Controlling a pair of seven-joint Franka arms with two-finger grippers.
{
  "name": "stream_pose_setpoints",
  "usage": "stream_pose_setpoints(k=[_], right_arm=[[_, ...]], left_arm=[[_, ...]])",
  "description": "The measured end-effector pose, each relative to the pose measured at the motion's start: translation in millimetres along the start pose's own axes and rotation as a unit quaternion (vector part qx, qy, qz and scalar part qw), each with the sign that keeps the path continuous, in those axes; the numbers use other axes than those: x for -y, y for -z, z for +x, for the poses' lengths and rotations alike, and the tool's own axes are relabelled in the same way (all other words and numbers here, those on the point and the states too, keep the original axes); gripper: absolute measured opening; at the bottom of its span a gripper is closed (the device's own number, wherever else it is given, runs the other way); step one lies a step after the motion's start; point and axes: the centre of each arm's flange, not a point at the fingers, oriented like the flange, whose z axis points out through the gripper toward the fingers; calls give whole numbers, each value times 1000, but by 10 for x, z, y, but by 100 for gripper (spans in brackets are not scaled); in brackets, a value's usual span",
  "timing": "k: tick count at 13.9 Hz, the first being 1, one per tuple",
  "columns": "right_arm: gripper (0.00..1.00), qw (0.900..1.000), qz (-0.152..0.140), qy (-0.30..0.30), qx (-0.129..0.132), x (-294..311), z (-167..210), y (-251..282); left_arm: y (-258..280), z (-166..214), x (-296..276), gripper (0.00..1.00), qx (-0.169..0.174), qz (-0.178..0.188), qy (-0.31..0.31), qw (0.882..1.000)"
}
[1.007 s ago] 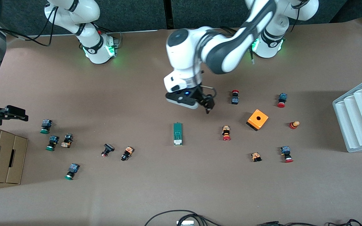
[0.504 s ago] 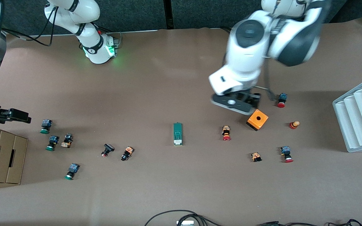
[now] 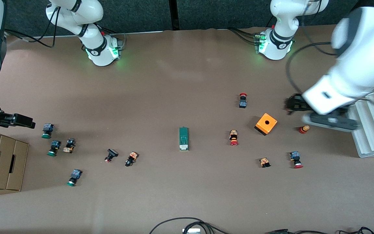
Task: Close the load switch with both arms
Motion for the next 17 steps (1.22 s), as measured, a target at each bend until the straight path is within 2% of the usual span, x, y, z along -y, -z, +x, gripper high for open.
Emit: stream_pose_setpoints(k=[2, 5, 9, 11, 14, 17], right_arm=[[100, 1000, 3, 1, 0, 13, 1, 1], [100, 1000, 19, 2, -1, 60, 2, 1], [100, 1000, 20, 6, -1, 113, 2, 3], [100, 1000, 20, 7, -1, 117, 2, 2], [100, 1000, 20, 5, -1, 96, 3, 3], [100, 1000, 19, 5, -2, 91, 3, 4]], left_arm=[[91, -99, 201, 100, 10, 3, 12, 1000], [162, -172, 197, 100, 16, 16, 12, 1000], [231, -318, 380, 100, 16, 30, 36, 999], [201, -481, 554, 100, 20, 25, 58, 998], [160, -693, 686, 100, 7, 24, 74, 997], [176, -751, 582, 100, 5, 25, 65, 998]])
